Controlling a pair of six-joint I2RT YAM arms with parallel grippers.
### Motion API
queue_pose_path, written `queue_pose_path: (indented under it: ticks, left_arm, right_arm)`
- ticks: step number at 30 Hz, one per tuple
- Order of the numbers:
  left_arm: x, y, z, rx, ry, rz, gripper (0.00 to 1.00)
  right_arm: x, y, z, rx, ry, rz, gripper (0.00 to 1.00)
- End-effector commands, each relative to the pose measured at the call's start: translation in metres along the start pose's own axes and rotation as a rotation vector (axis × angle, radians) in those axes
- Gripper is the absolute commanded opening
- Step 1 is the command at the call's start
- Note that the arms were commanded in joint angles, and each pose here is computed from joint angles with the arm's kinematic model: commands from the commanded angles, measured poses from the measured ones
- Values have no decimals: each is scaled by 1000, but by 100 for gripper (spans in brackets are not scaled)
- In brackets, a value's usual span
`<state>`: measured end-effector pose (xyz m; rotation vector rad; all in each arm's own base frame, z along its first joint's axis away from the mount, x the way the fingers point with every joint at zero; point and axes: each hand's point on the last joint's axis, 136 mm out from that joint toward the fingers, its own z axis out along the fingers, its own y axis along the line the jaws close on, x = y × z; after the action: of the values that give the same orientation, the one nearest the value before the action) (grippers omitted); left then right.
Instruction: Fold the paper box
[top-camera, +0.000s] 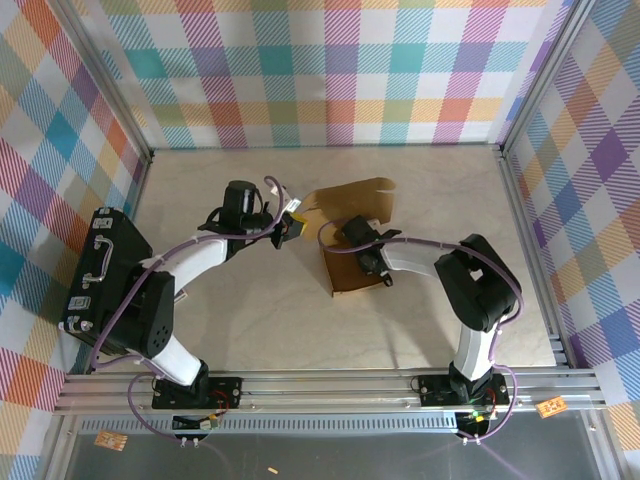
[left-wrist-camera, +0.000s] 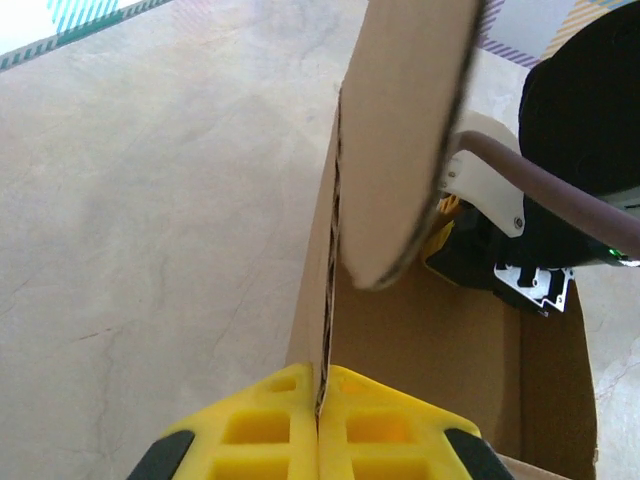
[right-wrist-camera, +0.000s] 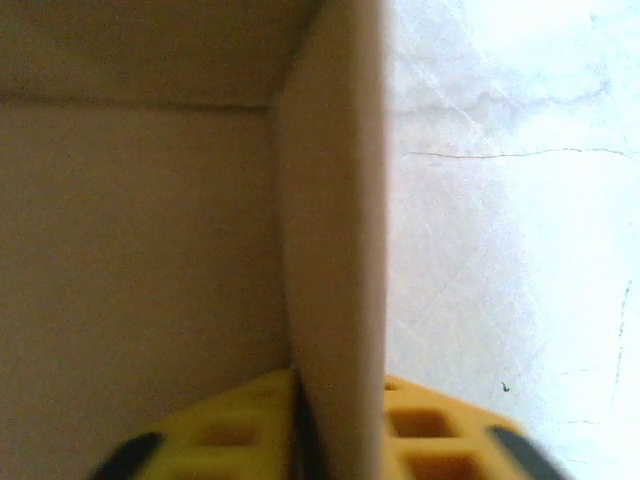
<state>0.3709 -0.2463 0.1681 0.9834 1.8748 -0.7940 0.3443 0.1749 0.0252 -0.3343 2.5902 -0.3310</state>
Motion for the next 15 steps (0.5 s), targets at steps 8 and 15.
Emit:
queue_pose_path:
  ticks: [8, 15]
  left_arm:
    - [13, -7, 5, 98, 92, 119, 7]
    - [17, -11, 6, 151, 117, 193, 6]
  right_arm:
    - [2, 14, -109, -580, -80, 135, 77]
    - [-41, -54, -126, -692, -297, 237, 79]
